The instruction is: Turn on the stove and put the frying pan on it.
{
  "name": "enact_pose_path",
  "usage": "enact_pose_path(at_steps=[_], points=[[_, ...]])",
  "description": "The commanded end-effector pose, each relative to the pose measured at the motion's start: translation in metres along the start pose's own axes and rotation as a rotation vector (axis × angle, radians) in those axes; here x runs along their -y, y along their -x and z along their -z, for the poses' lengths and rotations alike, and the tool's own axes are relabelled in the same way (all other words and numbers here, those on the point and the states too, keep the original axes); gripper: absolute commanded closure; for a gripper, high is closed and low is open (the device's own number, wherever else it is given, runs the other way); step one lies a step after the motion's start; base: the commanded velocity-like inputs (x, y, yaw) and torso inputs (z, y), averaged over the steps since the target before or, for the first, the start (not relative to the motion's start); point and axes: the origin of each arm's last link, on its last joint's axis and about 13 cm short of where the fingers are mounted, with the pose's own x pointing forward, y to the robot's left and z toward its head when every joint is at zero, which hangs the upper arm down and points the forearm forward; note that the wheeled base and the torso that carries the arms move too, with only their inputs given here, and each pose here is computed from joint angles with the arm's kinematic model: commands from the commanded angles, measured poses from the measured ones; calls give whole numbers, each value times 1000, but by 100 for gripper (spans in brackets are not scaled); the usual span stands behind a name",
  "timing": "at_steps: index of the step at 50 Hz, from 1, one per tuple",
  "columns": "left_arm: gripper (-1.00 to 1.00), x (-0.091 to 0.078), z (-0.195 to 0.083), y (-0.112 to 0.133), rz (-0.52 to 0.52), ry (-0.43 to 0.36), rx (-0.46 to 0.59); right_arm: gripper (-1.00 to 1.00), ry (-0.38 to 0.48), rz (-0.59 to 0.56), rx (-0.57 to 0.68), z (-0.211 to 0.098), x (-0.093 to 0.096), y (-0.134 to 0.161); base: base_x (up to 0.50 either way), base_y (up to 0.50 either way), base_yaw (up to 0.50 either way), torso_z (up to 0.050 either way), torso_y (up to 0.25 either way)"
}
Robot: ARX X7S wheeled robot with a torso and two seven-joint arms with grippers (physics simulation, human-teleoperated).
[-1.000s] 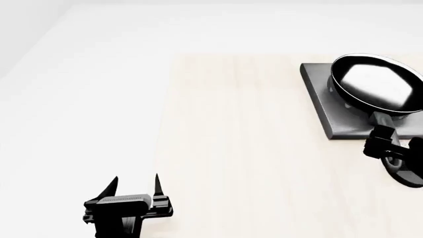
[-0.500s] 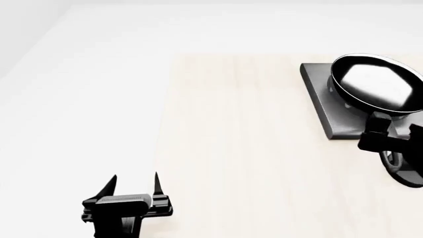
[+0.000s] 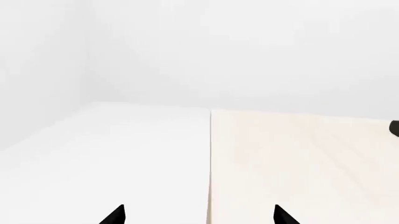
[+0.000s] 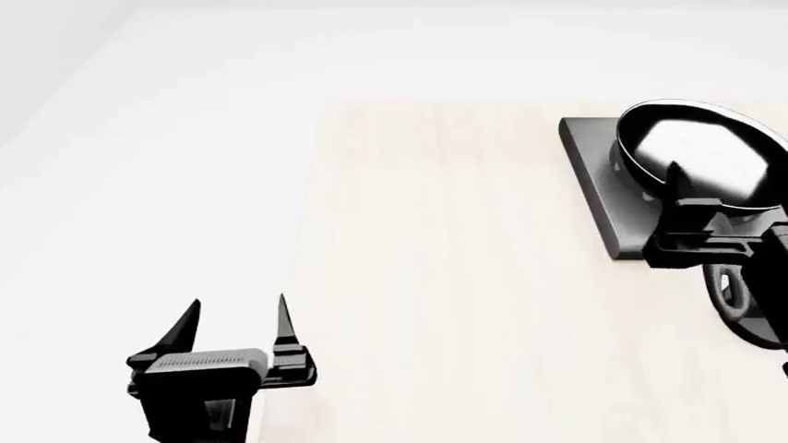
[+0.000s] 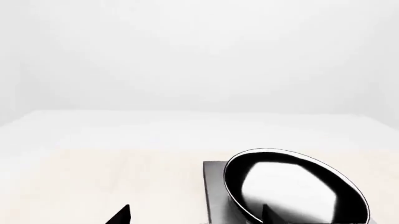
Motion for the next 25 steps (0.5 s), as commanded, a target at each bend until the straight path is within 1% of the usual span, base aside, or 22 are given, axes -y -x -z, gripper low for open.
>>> enact_pose_path(at_steps=[1, 11, 18, 25], points=[[-100, 1, -20, 4, 10, 6, 53, -100, 19, -87, 140, -14, -23, 15, 0, 0, 0, 0, 0], [-100, 4, -36, 8, 29, 17, 93, -100, 28, -133, 191, -19, -35, 21, 0, 0, 0, 0, 0], [-100, 3, -44, 12, 33, 30, 108, -100, 66, -159, 218, -27, -42, 28, 0, 0, 0, 0, 0], [-100, 4, -52, 15, 43, 44, 130, -100, 88, -199, 258, -32, -53, 39, 0, 0, 0, 0, 0]])
